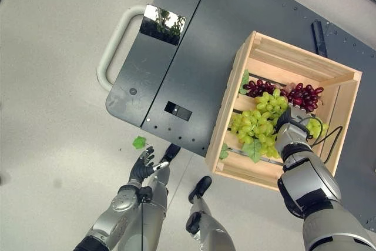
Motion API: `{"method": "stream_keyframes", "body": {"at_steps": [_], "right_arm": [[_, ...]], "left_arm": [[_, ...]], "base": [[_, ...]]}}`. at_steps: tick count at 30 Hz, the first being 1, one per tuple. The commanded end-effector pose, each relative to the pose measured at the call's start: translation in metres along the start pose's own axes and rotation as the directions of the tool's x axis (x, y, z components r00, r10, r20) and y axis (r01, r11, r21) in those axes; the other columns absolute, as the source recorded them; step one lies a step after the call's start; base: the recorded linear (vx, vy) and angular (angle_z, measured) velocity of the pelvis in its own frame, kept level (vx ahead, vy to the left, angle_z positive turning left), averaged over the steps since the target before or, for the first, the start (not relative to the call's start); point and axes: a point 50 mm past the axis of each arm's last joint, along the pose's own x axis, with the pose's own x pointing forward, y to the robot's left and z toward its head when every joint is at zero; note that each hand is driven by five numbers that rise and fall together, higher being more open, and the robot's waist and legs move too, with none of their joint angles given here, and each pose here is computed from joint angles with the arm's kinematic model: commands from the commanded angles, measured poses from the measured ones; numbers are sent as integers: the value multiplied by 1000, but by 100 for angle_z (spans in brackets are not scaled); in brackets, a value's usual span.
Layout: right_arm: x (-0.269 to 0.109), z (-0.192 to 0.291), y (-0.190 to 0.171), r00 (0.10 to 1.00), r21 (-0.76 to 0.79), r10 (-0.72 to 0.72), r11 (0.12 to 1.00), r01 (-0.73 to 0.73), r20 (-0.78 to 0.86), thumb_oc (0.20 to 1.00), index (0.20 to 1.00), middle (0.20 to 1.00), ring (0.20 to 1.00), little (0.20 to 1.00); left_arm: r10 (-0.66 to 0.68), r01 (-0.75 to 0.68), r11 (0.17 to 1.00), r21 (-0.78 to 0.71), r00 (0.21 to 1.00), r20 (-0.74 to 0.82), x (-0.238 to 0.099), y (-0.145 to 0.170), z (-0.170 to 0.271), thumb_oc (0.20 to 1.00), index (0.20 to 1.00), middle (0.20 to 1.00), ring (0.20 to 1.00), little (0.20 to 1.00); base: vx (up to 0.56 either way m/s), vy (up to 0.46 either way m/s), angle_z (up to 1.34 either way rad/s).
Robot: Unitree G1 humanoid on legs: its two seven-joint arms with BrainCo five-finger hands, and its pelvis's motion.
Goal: Pick up the fruits from the basket on one side to the basket on the other side
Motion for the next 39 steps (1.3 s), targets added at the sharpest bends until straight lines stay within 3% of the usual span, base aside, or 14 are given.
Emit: {"method": "stream_keyframes", "body": {"at_steps": [1,5,7,8,9,13,14,15,16,17,18,22,33,39], "right_arm": [[-28,48,49,980,189,143,968,-168,140,200,200,200,200,200],[-35,51,59,982,396,155,899,-185,106,200,200,200,200,200],[-46,57,71,982,678,184,715,-170,52,200,200,200,200,200],[-46,58,70,982,681,180,713,-168,54,200,200,200,200,200],[-55,64,79,976,782,206,596,-182,70,200,200,200,200,200],[-71,68,91,966,835,210,495,-241,154,200,200,200,200,200],[-93,71,105,940,914,254,277,-295,226,200,200,200,200,200],[-92,72,104,941,915,252,275,-294,227,200,200,200,200,200],[-109,69,109,924,929,246,154,-336,294,200,200,200,200,200],[-109,69,109,924,929,244,153,-336,294,200,200,200,200,200],[-118,61,108,914,933,228,50,-356,336,200,200,200,200,200],[-124,49,94,911,923,154,-59,-379,384,200,200,200,200,200],[-120,18,51,866,865,29,45,-500,499,200,200,200,200,200],[-119,18,46,855,854,22,31,-519,518,200,200,200,200,200]], "left_arm": [[-58,84,992,-95,968,243,9,-28,63,1000,1000,1000,1000,1000],[-46,72,992,-105,970,237,10,-30,63,1000,1000,1000,1000,1000],[-9,35,993,-111,974,225,12,-27,61,1000,1000,1000,1000,1000],[-9,35,993,-110,973,230,13,-27,63,1000,1000,1000,1000,1000],[12,14,993,-119,975,221,14,-24,61,1000,1000,1000,1000,1000],[65,-37,992,-124,970,234,15,-9,63,1000,1000,1000,1000,1000],[109,-79,987,-139,968,226,15,2,61,1000,1000,1000,1000,1000],[109,-79,987,-138,967,228,15,2,62,1000,1000,1000,1000,1000],[138,-112,984,-137,970,201,13,12,54,1000,1000,1000,1000,1000],[138,-111,984,-137,969,204,13,12,55,1000,1000,1000,1000,1000],[165,-140,981,-136,968,189,12,22,50,1000,1000,1000,1000,1000],[202,-178,973,-148,964,170,8,36,45,1000,1000,1000,1000,1000],[227,-215,973,-86,956,184,-2,66,44,1000,1000,1000,1000,1000],[224,-213,974,-76,956,188,-4,70,45,1000,1000,1000,1000,1000]], "base": [[0,0,0],[0,0,0],[-11,49,1],[-5,64,1],[-21,46,0],[-3,18,-1],[-29,39,-8],[-22,34,-11],[-40,29,-10],[-31,22,-20],[-38,27,-23],[-28,39,-25],[-4,15,-14],[12,-2,-3]]}}
